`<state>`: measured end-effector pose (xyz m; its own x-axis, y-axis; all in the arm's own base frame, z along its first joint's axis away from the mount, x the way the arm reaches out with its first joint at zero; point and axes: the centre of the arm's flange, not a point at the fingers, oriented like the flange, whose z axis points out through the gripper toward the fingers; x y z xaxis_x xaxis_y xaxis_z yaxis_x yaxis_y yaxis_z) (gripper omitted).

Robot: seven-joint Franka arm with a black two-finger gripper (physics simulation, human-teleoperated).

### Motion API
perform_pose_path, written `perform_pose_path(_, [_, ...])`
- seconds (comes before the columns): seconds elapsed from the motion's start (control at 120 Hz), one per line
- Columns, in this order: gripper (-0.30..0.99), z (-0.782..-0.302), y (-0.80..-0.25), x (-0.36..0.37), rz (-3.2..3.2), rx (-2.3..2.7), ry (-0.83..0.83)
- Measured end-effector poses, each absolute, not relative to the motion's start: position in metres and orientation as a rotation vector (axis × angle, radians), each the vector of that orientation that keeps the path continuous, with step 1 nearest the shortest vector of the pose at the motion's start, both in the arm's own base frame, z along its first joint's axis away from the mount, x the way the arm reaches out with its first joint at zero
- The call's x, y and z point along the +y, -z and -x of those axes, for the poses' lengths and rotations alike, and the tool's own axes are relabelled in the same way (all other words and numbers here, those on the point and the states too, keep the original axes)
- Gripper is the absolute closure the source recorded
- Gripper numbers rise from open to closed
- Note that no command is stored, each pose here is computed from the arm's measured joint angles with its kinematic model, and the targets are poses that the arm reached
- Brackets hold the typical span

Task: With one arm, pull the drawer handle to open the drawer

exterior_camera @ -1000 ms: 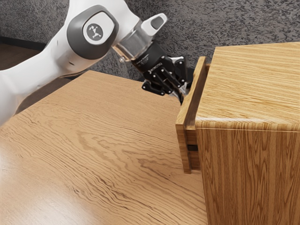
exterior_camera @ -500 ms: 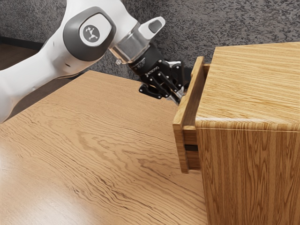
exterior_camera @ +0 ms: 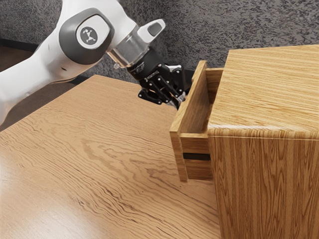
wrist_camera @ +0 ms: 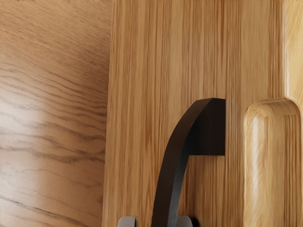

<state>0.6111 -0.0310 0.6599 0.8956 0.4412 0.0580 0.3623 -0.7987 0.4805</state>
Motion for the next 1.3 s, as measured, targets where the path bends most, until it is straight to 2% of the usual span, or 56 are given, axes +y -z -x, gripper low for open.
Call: perform_pose_path(1.3, [0.71, -0.585, -0.664, 0.017, -2.644, 0.504, -0.238])
